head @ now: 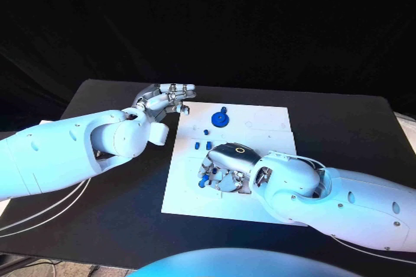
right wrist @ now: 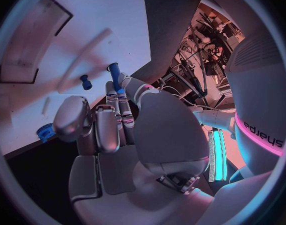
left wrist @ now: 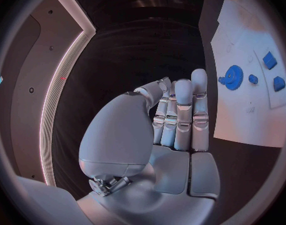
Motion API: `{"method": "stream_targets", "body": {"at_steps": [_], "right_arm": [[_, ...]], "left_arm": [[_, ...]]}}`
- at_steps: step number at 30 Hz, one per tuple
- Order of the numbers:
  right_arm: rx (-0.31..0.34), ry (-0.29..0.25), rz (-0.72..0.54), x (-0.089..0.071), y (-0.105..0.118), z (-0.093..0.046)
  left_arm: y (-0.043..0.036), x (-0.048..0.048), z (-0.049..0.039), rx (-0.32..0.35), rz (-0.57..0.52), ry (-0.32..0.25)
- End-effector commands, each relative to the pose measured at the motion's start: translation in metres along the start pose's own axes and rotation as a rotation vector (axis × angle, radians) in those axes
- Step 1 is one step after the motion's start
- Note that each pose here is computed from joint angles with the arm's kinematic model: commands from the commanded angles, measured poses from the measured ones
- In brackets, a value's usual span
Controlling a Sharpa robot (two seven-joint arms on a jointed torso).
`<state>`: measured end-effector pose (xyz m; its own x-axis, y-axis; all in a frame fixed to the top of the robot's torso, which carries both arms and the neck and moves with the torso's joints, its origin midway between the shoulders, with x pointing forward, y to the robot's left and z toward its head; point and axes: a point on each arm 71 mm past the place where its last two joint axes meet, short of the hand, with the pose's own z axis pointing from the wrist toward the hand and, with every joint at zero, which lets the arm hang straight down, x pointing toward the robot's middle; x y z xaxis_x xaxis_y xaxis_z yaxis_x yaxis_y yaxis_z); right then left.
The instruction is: Assemble the parts on the task board
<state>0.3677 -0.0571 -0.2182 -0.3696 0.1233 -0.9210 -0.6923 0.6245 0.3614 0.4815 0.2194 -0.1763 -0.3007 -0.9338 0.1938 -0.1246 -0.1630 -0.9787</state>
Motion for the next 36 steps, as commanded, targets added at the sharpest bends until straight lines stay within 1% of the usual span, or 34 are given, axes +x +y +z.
{"method": "stream_targets", "body": {"at_steps": [1,8,18,25,28,30,33,36], "right_arm": [[-0.008,0.035,-0.015,0.004,0.000,0.001],[-0.002,0.049,-0.032,0.005,-0.001,0.002],[0.005,0.091,-0.073,0.010,0.004,0.006],[0.008,0.087,-0.058,0.010,0.002,0.006],[0.007,0.073,-0.052,0.009,0.001,0.005],[0.004,0.052,-0.045,0.008,0.001,0.005],[-0.005,0.008,-0.029,0.004,0.001,0.003],[-0.012,-0.039,-0.008,0.000,0.001,-0.003]], "left_arm": [[-0.0004,0.0027,0.0004,0.003,-0.011,0.021],[-0.0003,0.0028,0.0004,0.003,-0.011,0.022],[-0.0002,0.0032,0.0004,0.002,-0.012,0.023],[-0.0002,0.0030,0.0002,0.001,-0.012,0.023],[-0.0002,0.0030,0.0002,0.001,-0.012,0.023],[-0.0002,0.0030,0.0002,0.000,-0.012,0.023],[-0.0002,0.0028,0.0002,0.000,-0.012,0.023],[-0.0002,0.0024,0.0003,0.000,-0.011,0.022]]}}
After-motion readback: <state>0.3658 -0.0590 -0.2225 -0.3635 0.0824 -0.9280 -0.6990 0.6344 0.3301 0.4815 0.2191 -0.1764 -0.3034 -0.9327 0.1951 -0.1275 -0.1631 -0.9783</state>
